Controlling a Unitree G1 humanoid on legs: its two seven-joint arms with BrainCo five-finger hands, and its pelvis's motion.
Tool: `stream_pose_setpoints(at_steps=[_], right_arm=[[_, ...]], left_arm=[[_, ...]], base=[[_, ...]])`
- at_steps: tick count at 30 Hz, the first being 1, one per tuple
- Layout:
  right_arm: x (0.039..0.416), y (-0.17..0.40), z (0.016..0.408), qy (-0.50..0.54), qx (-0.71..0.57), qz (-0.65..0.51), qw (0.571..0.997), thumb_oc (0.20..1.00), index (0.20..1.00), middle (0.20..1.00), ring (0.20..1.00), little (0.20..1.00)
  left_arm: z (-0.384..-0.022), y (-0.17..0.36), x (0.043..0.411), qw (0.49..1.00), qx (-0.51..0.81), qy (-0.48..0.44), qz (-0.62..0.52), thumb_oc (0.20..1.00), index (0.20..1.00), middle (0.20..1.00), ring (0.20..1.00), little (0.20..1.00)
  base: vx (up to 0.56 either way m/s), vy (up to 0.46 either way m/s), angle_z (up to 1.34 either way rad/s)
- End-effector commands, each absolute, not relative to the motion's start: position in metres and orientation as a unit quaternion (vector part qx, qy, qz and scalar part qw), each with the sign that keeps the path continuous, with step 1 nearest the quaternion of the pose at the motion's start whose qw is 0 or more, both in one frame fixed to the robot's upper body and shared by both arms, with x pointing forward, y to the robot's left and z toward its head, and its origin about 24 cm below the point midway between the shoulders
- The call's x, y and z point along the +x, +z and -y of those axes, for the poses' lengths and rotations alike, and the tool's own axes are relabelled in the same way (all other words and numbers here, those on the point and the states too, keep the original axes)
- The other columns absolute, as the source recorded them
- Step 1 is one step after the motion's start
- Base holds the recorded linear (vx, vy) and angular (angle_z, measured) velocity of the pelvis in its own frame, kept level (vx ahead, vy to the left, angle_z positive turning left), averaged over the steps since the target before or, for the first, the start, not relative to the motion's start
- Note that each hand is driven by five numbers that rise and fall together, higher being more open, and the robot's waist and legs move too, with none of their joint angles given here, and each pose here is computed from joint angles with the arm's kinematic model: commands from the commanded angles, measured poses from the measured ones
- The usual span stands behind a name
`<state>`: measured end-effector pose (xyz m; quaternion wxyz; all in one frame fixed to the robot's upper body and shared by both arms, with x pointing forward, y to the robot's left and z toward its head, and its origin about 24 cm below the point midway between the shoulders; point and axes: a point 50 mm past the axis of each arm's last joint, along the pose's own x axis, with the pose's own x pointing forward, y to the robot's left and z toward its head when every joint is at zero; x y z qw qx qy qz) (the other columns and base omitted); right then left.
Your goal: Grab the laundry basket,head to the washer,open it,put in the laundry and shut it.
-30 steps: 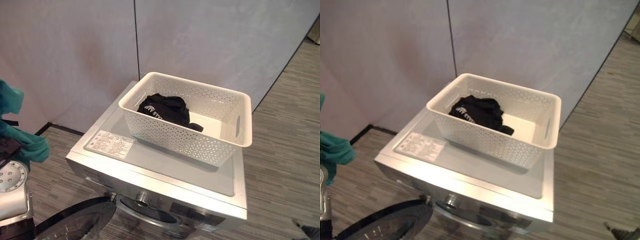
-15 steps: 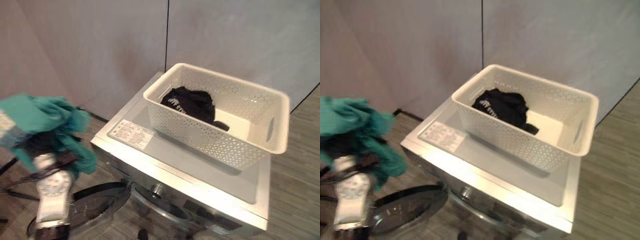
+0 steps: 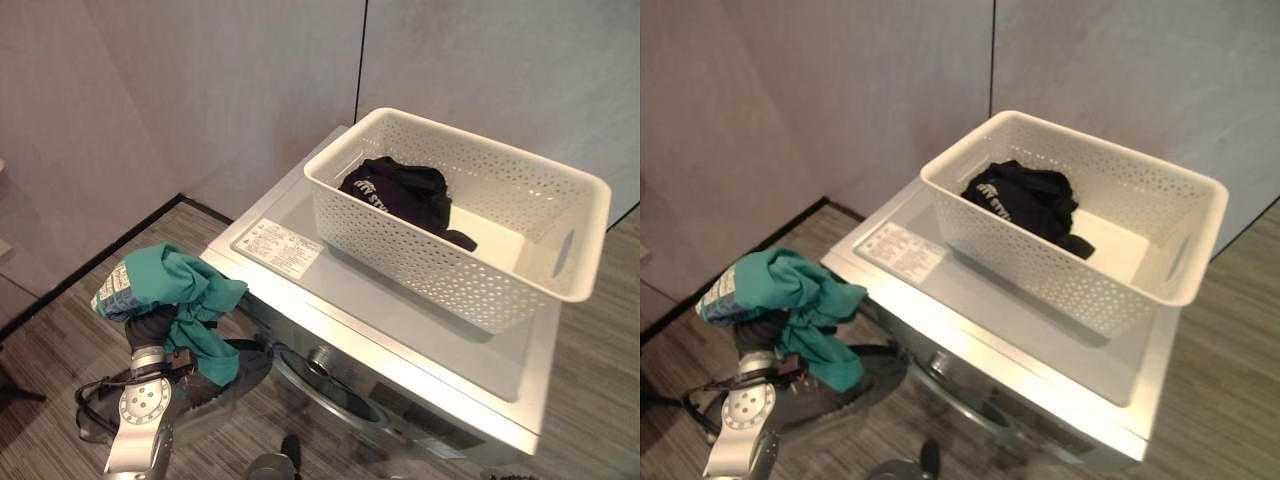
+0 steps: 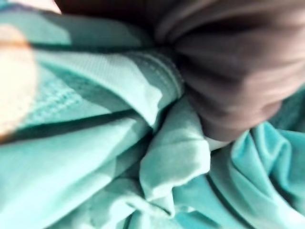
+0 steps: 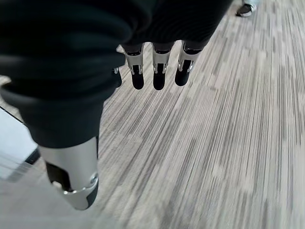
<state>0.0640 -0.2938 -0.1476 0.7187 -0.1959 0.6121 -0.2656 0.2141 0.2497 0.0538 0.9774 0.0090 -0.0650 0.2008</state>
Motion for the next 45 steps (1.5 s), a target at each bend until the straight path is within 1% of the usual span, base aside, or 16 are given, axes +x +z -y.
stream_pose_setpoints(at_steps=[1, 2, 6, 11, 12, 13, 14, 18, 28, 30, 34, 38, 39, 41, 42, 45], right_arm=[[0.081, -0.146, 0.29, -0.233, -0.229, -0.578, 0.748, 1.0, 1.0, 1.0, 1.0, 1.0], [0.092, -0.144, 0.287, -0.221, -0.24, -0.555, 0.766, 1.0, 1.0, 1.0, 1.0, 1.0], [0.104, -0.143, 0.277, -0.184, -0.272, -0.527, 0.784, 1.0, 1.0, 1.0, 1.0, 1.0], [0.086, -0.147, 0.28, -0.204, -0.251, -0.552, 0.769, 1.0, 1.0, 1.0, 1.0, 1.0], [0.082, -0.147, 0.282, -0.212, -0.245, -0.558, 0.764, 1.0, 1.0, 1.0, 1.0, 1.0], [0.07, -0.149, 0.284, -0.221, -0.236, -0.578, 0.749, 1.0, 1.0, 1.0, 1.0, 1.0], [0.07, -0.149, 0.285, -0.223, -0.235, -0.581, 0.747, 1.0, 1.0, 1.0, 1.0, 1.0], [0.096, -0.145, 0.282, -0.219, -0.229, -0.553, 0.77, 1.0, 1.0, 1.0, 1.0, 1.0], [0.149, -0.131, 0.269, -0.193, -0.254, -0.472, 0.822, 1.0, 1.0, 1.0, 1.0, 1.0], [0.161, -0.129, 0.26, -0.181, -0.261, -0.459, 0.83, 1.0, 1.0, 1.0, 1.0, 1.0], [0.181, -0.125, 0.234, -0.155, -0.271, -0.419, 0.853, 1.0, 1.0, 1.0, 1.0, 1.0], [0.191, -0.121, 0.215, -0.133, -0.274, -0.389, 0.87, 1.0, 1.0, 1.0, 1.0, 1.0], [0.197, -0.118, 0.207, -0.128, -0.274, -0.373, 0.877, 1.0, 1.0, 1.0, 1.0, 1.0], [0.2, -0.116, 0.202, -0.124, -0.274, -0.361, 0.883, 1.0, 1.0, 1.0, 1.0, 1.0], [0.207, -0.112, 0.193, -0.115, -0.275, -0.339, 0.892, 1.0, 1.0, 1.0, 1.0, 1.0], [0.221, -0.099, 0.177, -0.098, -0.275, -0.289, 0.912, 1.0, 1.0, 1.0, 1.0, 1.0]], left_arm=[[-0.244, 0.095, 0.228, 0.971, 0.0, 0.171, 0.165, 0.2, 0.2, 0.2, 0.2, 0.2], [-0.235, 0.095, 0.235, 0.974, -0.008, 0.157, 0.164, 0.2, 0.2, 0.2, 0.2, 0.2], [-0.223, 0.095, 0.237, 0.979, -0.016, 0.123, 0.162, 0.2, 0.2, 0.2, 0.2, 0.2], [-0.212, 0.081, 0.23, 0.989, -0.024, 0.077, 0.127, 0.2, 0.2, 0.2, 0.2, 0.2], [-0.208, 0.076, 0.226, 0.992, -0.027, 0.057, 0.112, 0.2, 0.2, 0.2, 0.2, 0.2], [-0.197, 0.065, 0.213, 0.996, -0.038, -0.001, 0.077, 0.2, 0.2, 0.2, 0.2, 0.2], [-0.196, 0.062, 0.209, 0.997, -0.038, -0.013, 0.064, 0.2, 0.2, 0.2, 0.2, 0.2], [-0.197, 0.04, 0.195, 0.999, -0.036, -0.04, 0.001, 0.2, 0.2, 0.2, 0.2, 0.2], [-0.186, -0.003, 0.201, 0.996, 0.017, -0.042, -0.079, 0.2, 0.2, 0.2, 0.2, 0.2], [-0.18, -0.01, 0.208, 0.995, 0.025, -0.038, -0.088, 0.2, 0.2, 0.2, 0.2, 0.2], [-0.171, -0.02, 0.217, 0.995, -0.001, 0.017, -0.099, 0.2, 0.2, 0.2, 0.2, 0.2], [-0.166, -0.023, 0.225, 0.994, 0.003, 0.027, -0.103, 0.2, 0.2, 0.2, 0.2, 0.2], [-0.161, -0.021, 0.237, 0.995, -0.002, 0.041, -0.095, 0.2, 0.2, 0.2, 0.2, 0.2], [-0.157, -0.019, 0.245, 0.995, -0.004, 0.047, -0.09, 0.2, 0.2, 0.2, 0.2, 0.2], [-0.15, -0.011, 0.261, 0.996, -0.001, 0.057, -0.073, 0.2, 0.2, 0.2, 0.2, 0.2], [-0.143, 0.009, 0.288, 0.996, -0.008, 0.086, -0.037, 0.2, 0.2, 0.2, 0.2, 0.2]], base=[[-0.46, -0.237, 0.09], [-0.5, -0.196, 0.33], [-0.27, -0.043, 0.73], [0.0, 0.055, -0.22], [0.02, 0.128, -0.12], [0.0, 0.131, -0.1], [-0.04, 0.141, -0.2], [-0.05, 0.078, -0.15], [-0.07, 0.033, 0.01], [-0.03, -0.005, -0.02], [0.0, -0.002, -0.01], [0.02, -0.025, -0.06], [0.0, 0.0, 0.0], [0.0, 0.0, 0.0], [0.0, 0.0, 0.0], [0.0, -0.009, -0.06]])
